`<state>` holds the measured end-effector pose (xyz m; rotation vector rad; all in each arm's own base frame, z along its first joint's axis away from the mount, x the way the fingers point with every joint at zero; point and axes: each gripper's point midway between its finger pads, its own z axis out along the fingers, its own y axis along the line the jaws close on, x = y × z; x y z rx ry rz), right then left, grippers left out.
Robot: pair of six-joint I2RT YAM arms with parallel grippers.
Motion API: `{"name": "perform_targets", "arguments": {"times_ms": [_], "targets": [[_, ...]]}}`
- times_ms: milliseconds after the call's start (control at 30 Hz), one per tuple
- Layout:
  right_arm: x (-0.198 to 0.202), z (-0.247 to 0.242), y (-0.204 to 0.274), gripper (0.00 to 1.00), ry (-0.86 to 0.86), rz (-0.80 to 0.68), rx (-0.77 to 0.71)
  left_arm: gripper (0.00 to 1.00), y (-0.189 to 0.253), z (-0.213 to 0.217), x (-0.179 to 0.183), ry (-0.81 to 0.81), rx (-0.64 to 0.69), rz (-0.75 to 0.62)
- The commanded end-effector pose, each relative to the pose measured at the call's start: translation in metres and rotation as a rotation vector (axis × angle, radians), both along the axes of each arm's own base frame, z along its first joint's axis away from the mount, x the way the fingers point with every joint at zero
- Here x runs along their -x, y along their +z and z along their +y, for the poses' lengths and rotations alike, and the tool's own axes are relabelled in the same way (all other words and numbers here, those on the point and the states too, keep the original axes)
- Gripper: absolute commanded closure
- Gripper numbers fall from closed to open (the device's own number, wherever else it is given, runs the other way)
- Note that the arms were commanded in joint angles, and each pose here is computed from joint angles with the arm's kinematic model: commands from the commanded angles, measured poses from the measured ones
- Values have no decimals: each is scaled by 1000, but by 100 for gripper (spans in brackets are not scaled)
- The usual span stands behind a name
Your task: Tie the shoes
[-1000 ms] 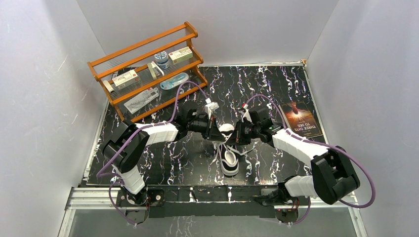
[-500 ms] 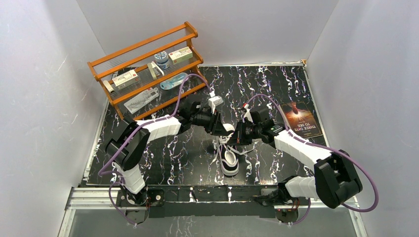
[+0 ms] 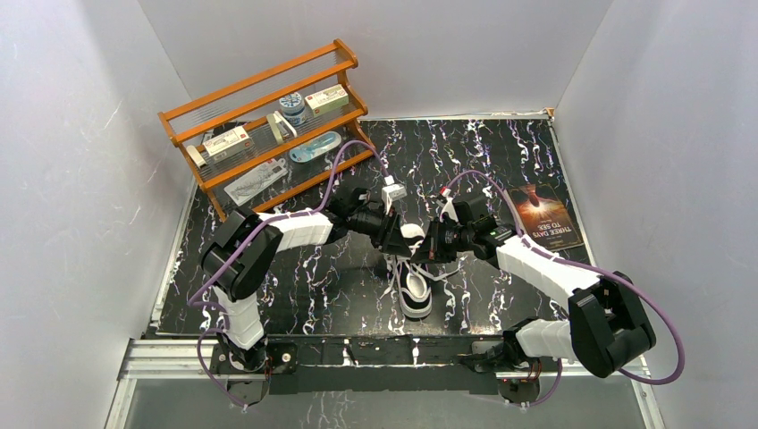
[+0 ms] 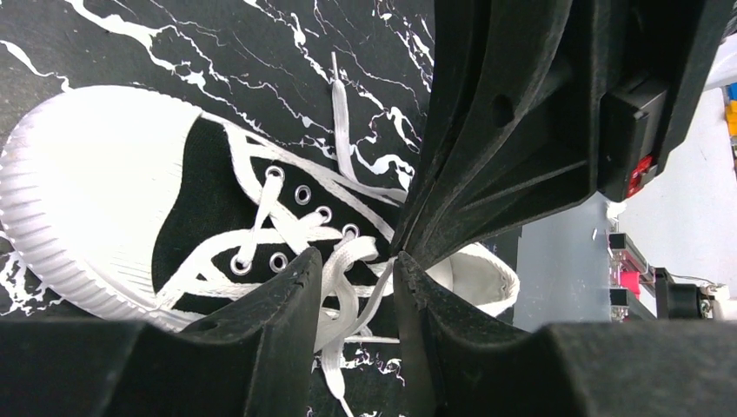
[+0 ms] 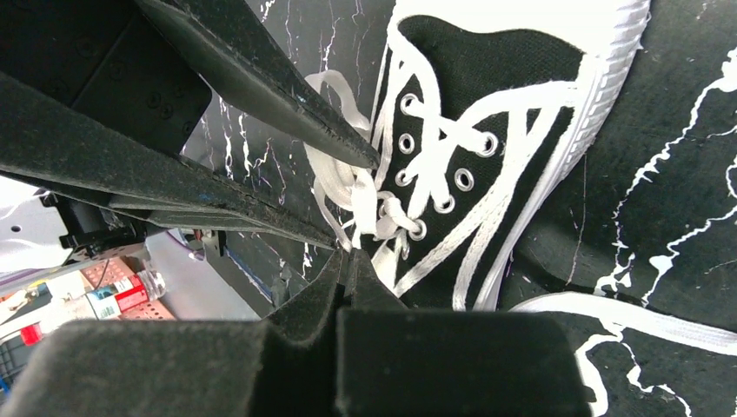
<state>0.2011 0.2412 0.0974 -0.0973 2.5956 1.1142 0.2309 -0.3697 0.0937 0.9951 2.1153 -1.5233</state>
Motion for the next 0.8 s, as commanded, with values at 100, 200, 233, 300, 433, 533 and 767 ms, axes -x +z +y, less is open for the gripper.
{"name": "perform_targets", "arguments": {"times_ms": [100,200,233,300,433,533,767], "targets": [[2,4,11,100,38,-45,-33,61,22,0,-9,43,71,-37],[7,2,7,100,55,-26,-19,61,18,3,-12,55,46,-37],[9,0,5,100,57,-15,-9,63,14,3,-12,45,34,-31],[11,-1,5,100,56,-8,-6,65,11,1,-10,27,36,-26],[11,-1,4,100,59,1,1,69,6,2,-8,8,27,-20],[10,0,4,100,62,-3,0,70,4,0,-3,-16,30,-15],[2,5,11,100,37,-17,-30,100,9,1,-3,1,20,-33]]}}
